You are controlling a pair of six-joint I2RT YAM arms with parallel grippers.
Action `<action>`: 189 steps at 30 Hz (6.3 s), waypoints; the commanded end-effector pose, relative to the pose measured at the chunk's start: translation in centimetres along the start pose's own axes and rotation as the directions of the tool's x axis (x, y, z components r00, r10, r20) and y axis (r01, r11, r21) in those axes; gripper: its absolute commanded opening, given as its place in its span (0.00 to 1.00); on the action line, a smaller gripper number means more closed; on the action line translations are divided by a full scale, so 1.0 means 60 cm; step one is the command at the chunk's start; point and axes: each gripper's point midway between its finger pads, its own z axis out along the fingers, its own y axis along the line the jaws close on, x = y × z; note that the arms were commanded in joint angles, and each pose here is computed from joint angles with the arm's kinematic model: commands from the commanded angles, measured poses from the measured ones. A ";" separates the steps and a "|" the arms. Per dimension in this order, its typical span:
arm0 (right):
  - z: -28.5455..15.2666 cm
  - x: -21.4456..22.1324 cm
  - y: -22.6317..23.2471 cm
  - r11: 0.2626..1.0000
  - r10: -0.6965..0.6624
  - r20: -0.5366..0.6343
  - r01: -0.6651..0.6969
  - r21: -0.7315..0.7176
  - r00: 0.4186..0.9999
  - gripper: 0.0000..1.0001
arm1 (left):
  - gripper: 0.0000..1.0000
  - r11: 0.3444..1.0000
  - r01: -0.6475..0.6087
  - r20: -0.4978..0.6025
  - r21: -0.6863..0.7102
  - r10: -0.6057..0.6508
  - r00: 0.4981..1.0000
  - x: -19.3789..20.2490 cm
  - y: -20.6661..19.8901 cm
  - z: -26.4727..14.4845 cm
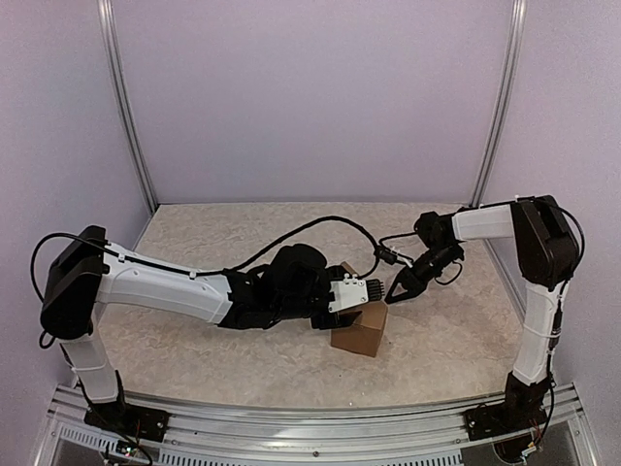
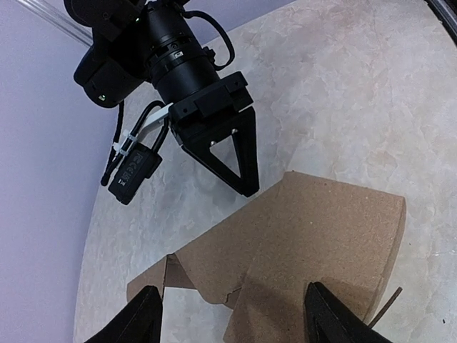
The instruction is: Fold the paper box
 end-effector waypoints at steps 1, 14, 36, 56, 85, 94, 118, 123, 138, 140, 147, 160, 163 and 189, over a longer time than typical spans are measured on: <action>0.010 -0.003 0.005 1.000 -0.017 0.000 0.017 0.000 1.000 0.14 | 0.66 0.995 0.027 -0.005 -0.099 -0.027 1.000 -0.011 0.018 -0.027; -0.020 -0.083 0.014 0.970 -0.190 -0.008 0.189 0.150 0.982 0.15 | 0.63 0.883 0.439 -0.090 -0.165 -0.457 0.885 0.062 -0.092 -0.109; 0.085 -0.026 0.141 0.968 -0.224 -0.100 0.210 -0.136 0.969 0.15 | 0.61 0.796 0.483 -0.083 -0.364 -0.545 0.834 0.108 -0.005 -0.035; -0.045 -0.044 0.095 0.944 -0.286 -0.080 0.295 0.146 0.955 0.22 | 0.74 0.729 0.659 0.157 -0.185 -0.640 0.752 0.096 0.135 -0.160; 0.065 0.070 0.349 0.513 -0.821 -0.279 0.858 0.026 0.499 0.08 | 0.62 0.618 0.600 -0.141 0.508 -0.627 0.766 0.170 0.100 0.135; 0.047 0.025 0.277 0.590 -0.748 -0.269 0.794 0.149 0.606 0.08 | 0.53 0.538 0.634 -0.203 0.556 -0.652 0.730 0.172 0.003 0.102; 0.054 -0.076 0.262 0.667 -0.707 -0.134 0.717 0.201 0.695 0.11 | 0.54 0.358 0.856 -0.216 0.373 -0.864 0.455 0.096 0.013 0.107; 0.071 -0.083 0.267 0.718 -0.675 -0.107 0.684 0.132 0.730 0.11 | 0.53 0.271 0.908 -0.250 0.319 -0.900 0.356 0.109 0.010 0.107; 0.083 -0.146 0.192 0.898 -0.439 -0.005 0.439 -0.031 0.898 0.12 | 0.53 -0.006 1.000 -0.335 0.024 -0.942 0.002 0.318 0.057 0.121; 0.084 -0.159 0.176 0.910 -0.412 0.000 0.411 -0.047 0.911 0.12 | 0.53 0.008 0.996 -0.308 -0.088 -0.951 -0.020 0.362 0.075 0.117; 0.091 -0.213 0.161 0.915 -0.393 0.055 0.396 -0.077 0.918 0.12 | 0.52 0.001 0.930 -0.266 -0.367 -0.958 -0.104 0.474 0.113 0.064; 0.094 -0.225 0.152 0.911 -0.405 0.059 0.408 -0.055 0.912 0.13 | 0.53 0.138 0.844 -0.177 -0.519 -0.983 0.052 0.464 0.195 -0.043; 0.095 -0.223 0.148 0.912 -0.404 0.053 0.407 -0.048 0.913 0.13 | 0.53 0.159 0.838 -0.157 -0.521 -0.984 0.089 0.450 0.210 -0.060; 0.188 -0.442 0.157 0.820 -0.572 0.175 0.551 0.155 0.802 0.28 | 0.53 -0.034 0.766 0.010 -0.642 -0.999 -0.035 0.528 0.183 -0.250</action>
